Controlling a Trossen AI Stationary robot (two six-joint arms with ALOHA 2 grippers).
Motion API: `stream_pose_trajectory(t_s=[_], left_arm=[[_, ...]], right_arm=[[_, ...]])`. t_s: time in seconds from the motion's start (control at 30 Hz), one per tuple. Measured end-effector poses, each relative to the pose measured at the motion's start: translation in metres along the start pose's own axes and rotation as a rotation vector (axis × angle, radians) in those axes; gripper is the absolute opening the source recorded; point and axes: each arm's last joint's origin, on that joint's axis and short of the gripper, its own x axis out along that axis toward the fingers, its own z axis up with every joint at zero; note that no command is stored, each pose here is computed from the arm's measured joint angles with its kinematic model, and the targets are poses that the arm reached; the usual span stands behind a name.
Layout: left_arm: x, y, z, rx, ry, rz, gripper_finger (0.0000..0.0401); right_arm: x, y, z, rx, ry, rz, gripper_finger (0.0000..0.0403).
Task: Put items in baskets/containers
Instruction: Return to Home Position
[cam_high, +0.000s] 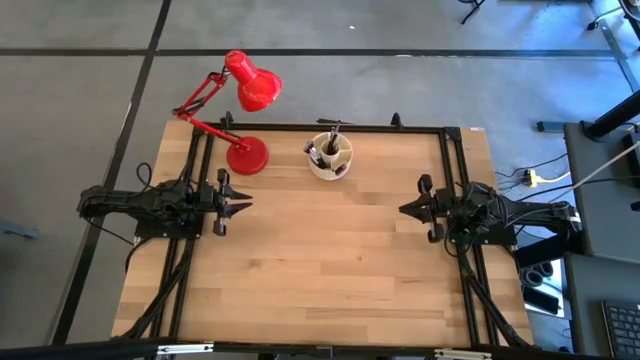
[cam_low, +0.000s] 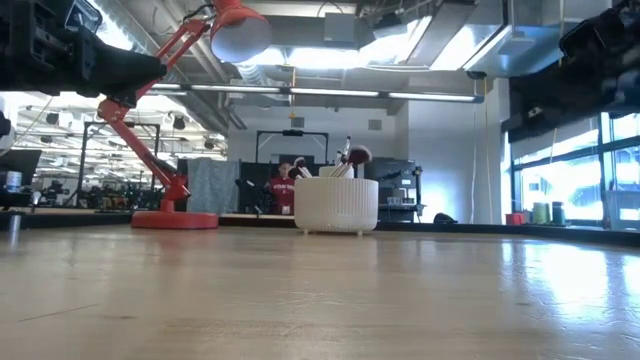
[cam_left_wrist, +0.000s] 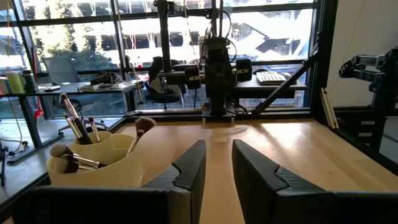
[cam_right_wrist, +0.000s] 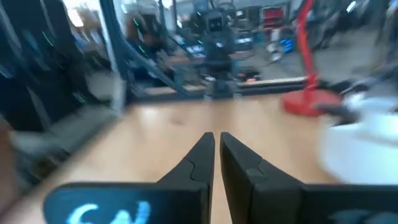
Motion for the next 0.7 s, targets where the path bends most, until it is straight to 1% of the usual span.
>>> stream_pose_trajectory(t_s=[0.07,0.13,0.23,0.33,0.6,0.7], left_arm=[[0.0,0.0,0.0,0.0,0.0,0.0,0.0075],[0.0,0.0,0.0,0.0,0.0,0.0,0.0075],[0.0,0.0,0.0,0.0,0.0,0.0,0.0075],[0.0,0.0,0.0,0.0,0.0,-0.001,0.0075],[0.0,0.0,0.0,0.0,0.0,0.0,0.0075],[0.0,0.0,0.0,0.0,0.0,-0.001,0.0075]], right_arm=[[-0.0001,0.0014,0.002,0.133,-0.014,0.045,0.0028],[-0.0002,0.0027,0.0013,0.244,0.004,0.091,0.0028],[-0.0002,0.0033,0.001,0.329,0.015,0.111,0.0028],[-0.0002,0.0032,0.0009,0.336,0.016,0.11,0.0028],[-0.0002,0.0032,0.0009,0.244,0.011,0.108,0.0028],[-0.0002,0.0032,0.0009,0.248,0.011,0.108,0.0028]])
